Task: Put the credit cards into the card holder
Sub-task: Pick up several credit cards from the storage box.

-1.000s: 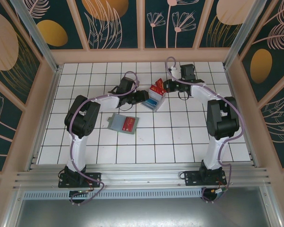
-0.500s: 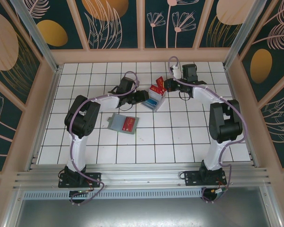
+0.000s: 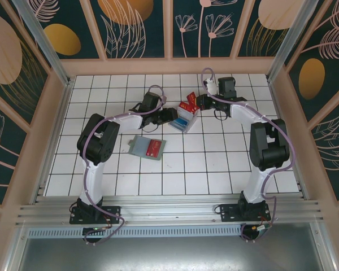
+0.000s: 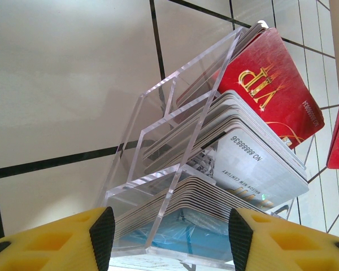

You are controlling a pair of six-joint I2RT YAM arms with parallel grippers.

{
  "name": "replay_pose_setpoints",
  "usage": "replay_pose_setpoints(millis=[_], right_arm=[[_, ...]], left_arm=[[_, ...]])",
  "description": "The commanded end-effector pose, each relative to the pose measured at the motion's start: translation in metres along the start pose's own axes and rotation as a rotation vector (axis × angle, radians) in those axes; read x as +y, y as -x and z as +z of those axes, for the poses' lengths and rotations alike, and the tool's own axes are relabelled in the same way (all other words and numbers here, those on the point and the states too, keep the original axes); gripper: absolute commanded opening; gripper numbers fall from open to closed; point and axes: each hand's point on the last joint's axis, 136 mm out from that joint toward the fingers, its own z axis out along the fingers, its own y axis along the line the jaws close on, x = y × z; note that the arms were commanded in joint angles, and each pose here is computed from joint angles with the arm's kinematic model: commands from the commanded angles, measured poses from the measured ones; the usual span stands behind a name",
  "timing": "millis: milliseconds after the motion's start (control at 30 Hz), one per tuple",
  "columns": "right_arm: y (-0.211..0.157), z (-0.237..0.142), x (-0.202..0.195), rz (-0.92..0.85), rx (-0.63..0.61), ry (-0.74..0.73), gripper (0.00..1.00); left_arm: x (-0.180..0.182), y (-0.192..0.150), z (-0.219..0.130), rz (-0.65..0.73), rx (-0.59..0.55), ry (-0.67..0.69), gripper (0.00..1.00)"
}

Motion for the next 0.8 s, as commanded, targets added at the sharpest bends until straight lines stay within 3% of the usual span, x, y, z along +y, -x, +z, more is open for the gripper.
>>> replay_pose_setpoints(millis=[0, 367, 600, 767], right_arm=[[-0.008, 0.007, 0.001, 0.002, 0.019, 0.02, 0.04], [-0.013, 0.011, 0.007, 0.012, 0.035, 0.056, 0.04], [0.0, -0.002, 0.03, 0.037, -0.002, 0.185, 0.03], [0.011, -0.025, 0.045, 0.066, -0.034, 0.312, 0.03]], left_arm=[[-0.005, -0.007, -0.001, -0.004, 0.024, -0.014, 0.58], [-0.004, -0.007, 0.0, -0.005, 0.025, -0.013, 0.58], [-0.013, -0.001, -0.009, 0.006, 0.004, -0.025, 0.58], [-0.042, 0.015, -0.034, 0.04, -0.049, -0.102, 0.58]])
